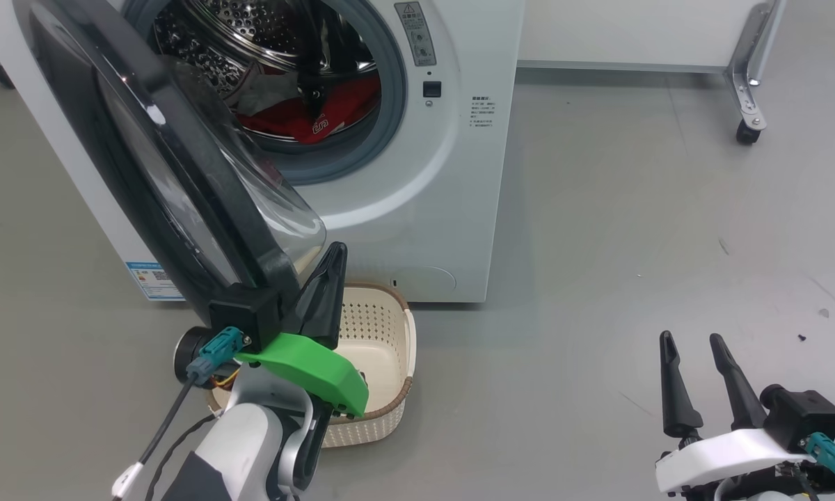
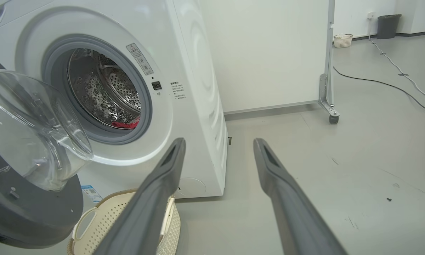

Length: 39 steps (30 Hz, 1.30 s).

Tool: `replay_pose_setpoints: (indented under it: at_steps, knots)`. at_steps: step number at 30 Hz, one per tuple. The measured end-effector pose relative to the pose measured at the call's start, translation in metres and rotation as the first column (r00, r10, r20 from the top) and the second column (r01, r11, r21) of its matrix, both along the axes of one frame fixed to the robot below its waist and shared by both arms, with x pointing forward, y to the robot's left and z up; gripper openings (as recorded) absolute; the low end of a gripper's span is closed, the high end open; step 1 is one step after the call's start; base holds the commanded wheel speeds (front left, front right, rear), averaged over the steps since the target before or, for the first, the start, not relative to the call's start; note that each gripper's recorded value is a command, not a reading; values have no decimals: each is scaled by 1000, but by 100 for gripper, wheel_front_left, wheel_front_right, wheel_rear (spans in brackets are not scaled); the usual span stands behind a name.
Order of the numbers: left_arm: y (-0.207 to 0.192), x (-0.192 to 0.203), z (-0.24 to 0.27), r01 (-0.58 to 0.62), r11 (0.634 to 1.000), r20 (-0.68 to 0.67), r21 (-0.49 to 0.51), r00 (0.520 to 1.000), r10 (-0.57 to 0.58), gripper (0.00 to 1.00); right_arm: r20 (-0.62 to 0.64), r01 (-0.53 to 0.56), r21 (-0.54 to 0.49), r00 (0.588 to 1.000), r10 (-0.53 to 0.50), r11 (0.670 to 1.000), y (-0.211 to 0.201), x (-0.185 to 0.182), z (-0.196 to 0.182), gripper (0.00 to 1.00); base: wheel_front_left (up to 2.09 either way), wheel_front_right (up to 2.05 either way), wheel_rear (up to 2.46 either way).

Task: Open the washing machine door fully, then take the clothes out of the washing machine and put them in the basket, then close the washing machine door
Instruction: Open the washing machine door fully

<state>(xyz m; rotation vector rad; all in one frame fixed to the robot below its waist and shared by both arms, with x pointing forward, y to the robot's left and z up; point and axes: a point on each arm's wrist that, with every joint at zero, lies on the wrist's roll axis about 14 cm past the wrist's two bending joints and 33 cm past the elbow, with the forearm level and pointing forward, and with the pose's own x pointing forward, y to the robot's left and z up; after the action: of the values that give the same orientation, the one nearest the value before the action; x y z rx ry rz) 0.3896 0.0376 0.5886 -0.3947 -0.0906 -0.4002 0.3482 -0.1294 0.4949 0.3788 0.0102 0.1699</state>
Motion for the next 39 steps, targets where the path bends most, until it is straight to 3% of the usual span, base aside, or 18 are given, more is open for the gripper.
replay_pose_setpoints:
  at_steps: [20,39]
  knots:
    - [-1,10,-71,-6,998,-230,55,973,19,0,-28,46,14,999,-46,999,-13,-8,-10,100,0,0,0]
    - [19,12,-85,-77,996,-260,54,961,89,0,-27,53,11,998,-53,999,-15,0,-10,100,0,0,0]
